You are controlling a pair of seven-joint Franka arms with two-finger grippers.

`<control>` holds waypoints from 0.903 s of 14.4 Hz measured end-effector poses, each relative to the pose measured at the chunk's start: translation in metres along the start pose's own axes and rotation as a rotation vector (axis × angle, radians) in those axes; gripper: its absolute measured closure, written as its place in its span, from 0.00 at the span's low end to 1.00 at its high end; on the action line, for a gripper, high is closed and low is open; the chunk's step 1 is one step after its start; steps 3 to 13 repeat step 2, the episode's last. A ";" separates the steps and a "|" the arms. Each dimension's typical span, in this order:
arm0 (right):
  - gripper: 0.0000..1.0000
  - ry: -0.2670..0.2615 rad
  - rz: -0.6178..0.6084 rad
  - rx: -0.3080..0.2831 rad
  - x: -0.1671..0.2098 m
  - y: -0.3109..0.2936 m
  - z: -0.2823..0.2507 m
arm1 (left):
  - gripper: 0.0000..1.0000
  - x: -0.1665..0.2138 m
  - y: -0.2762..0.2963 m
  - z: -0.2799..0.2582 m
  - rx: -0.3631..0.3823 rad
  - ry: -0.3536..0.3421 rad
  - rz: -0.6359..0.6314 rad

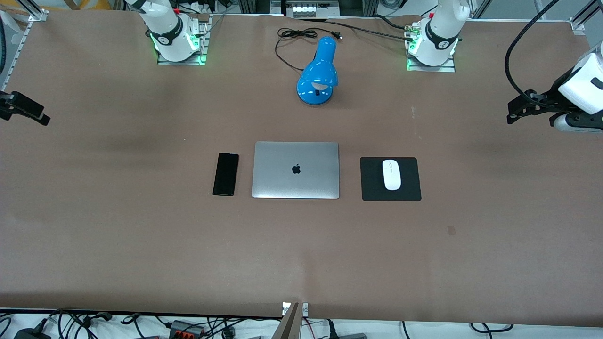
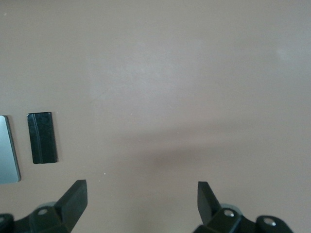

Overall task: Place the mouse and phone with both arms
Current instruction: 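Release the mouse on the pad and raise the left gripper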

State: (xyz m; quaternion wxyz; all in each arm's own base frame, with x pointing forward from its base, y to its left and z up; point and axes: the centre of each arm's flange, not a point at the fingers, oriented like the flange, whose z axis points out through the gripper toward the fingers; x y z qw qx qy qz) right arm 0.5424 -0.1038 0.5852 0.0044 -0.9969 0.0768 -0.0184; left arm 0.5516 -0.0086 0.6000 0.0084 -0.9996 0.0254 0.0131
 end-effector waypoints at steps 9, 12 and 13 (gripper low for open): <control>0.00 -0.004 0.009 0.000 0.000 0.006 0.001 | 0.00 0.000 0.000 0.000 0.000 -0.002 0.000; 0.00 -0.004 0.009 0.000 0.000 0.006 0.001 | 0.00 0.000 0.000 0.000 0.000 -0.002 0.000; 0.00 -0.004 0.009 0.000 0.000 0.006 0.001 | 0.00 0.000 0.000 0.000 0.000 -0.002 0.000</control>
